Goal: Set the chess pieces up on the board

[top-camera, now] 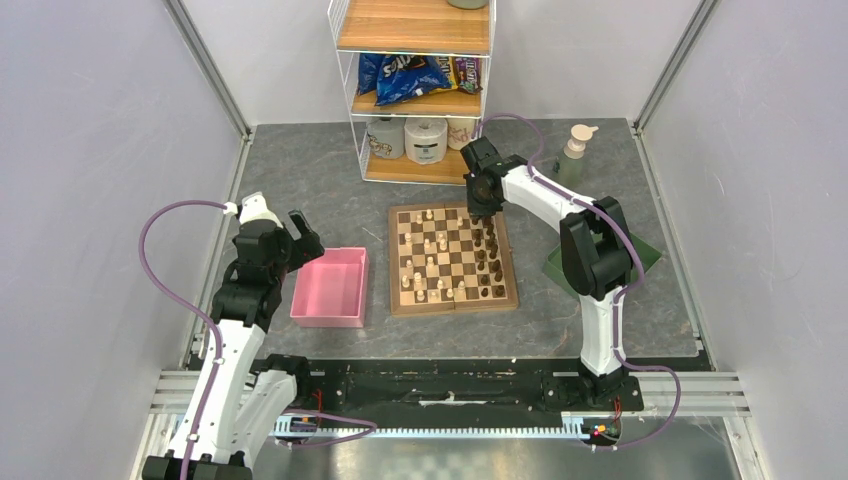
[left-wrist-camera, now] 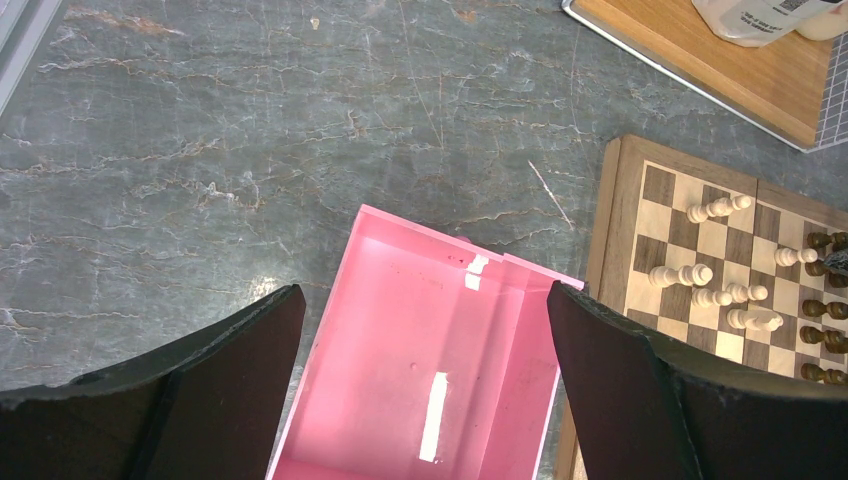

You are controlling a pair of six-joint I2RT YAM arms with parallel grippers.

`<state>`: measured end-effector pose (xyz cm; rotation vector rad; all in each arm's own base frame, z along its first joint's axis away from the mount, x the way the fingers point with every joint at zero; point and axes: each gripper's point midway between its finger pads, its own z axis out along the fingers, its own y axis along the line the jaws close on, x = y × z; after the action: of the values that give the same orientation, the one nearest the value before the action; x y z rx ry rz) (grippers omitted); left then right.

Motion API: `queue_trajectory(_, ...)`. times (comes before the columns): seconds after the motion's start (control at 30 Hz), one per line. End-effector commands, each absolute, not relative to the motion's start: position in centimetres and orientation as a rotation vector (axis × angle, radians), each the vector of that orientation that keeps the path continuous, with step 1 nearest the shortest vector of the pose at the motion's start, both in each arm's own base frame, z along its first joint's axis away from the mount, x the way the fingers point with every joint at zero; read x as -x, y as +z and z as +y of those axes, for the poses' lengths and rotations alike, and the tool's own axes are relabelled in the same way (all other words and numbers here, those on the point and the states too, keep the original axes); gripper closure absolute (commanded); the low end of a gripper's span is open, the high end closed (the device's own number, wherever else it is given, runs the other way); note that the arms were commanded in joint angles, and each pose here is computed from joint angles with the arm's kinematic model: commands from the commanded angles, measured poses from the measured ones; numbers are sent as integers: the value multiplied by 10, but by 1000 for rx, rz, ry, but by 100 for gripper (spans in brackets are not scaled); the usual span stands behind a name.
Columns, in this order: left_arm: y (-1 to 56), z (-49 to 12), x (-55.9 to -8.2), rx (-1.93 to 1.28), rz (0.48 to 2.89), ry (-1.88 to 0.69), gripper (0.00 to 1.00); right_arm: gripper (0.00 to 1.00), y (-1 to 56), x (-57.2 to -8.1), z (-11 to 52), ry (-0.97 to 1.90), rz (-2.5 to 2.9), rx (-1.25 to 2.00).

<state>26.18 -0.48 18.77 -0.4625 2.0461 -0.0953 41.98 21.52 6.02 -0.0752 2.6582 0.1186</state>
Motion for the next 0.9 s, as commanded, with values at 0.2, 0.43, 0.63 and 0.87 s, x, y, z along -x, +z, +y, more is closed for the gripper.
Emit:
queue_trajectory(0.2,200,-8,-268,480,2000,-134,1,80,54,-402,207,95,2723,84)
queue_trajectory(0.43,200,-8,-268,481,2000,-133,1,69,61,-407,211,112,2706,80)
queue_trajectory(0.63,200,-8,-268,481,1999,-132,1,64,81,-416,221,175,2659,100)
queue_trajectory(0.87,200,-8,-268,480,1999,-133,1,61,102,-424,229,226,2612,122)
